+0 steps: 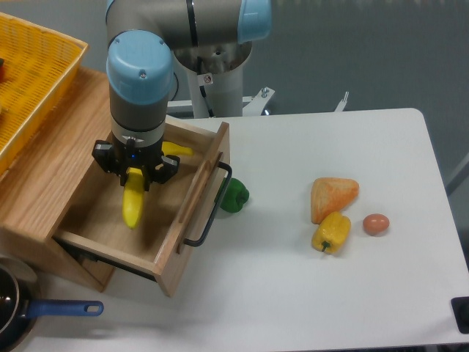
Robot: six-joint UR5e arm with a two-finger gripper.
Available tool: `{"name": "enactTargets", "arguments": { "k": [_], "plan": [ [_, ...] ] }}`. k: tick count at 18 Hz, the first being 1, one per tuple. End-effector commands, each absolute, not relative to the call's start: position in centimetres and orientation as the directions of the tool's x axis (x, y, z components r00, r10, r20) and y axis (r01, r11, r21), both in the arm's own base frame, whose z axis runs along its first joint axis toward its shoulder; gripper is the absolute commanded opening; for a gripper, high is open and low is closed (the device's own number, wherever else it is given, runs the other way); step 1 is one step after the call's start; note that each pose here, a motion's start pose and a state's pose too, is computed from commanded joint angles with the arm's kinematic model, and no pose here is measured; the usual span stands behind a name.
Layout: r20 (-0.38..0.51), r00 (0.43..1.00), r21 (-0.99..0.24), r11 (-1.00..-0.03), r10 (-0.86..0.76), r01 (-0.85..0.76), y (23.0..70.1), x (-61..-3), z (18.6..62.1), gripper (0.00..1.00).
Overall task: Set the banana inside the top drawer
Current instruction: 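Lower the banana further toward the drawer bottom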
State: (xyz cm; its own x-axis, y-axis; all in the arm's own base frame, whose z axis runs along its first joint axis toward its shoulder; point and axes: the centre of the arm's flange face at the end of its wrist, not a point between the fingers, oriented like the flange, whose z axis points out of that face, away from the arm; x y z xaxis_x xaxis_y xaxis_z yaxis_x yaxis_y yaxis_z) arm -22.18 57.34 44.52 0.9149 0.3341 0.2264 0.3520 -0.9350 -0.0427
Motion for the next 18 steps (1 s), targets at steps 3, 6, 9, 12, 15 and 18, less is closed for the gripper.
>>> {"name": "enactTargets", "arguments": {
  "k": [3, 6, 9, 12, 15, 18],
  "plan": [
    [0.225, 0.917, -0.041, -0.937, 0.330, 0.348, 57.41, -21.91, 44.44, 0.43],
    [0.226, 0.917, -0.039, -0.938, 0.328, 0.345, 57.52, -21.76, 44.35, 0.43],
    [0.225, 0.919, -0.041, -0.939, 0.325, 0.342, 57.51, -21.65, 44.44, 0.44],
    [0.226, 0.919, -0.040, -0.939, 0.324, 0.341, 57.55, -21.67, 44.35, 0.44],
    [0.226, 0.919, -0.033, -0.941, 0.322, 0.338, 57.46, -21.63, 43.97, 0.45],
    [0.228, 0.919, -0.026, -0.941, 0.322, 0.337, 57.42, -21.60, 43.58, 0.45]
  ]
}}
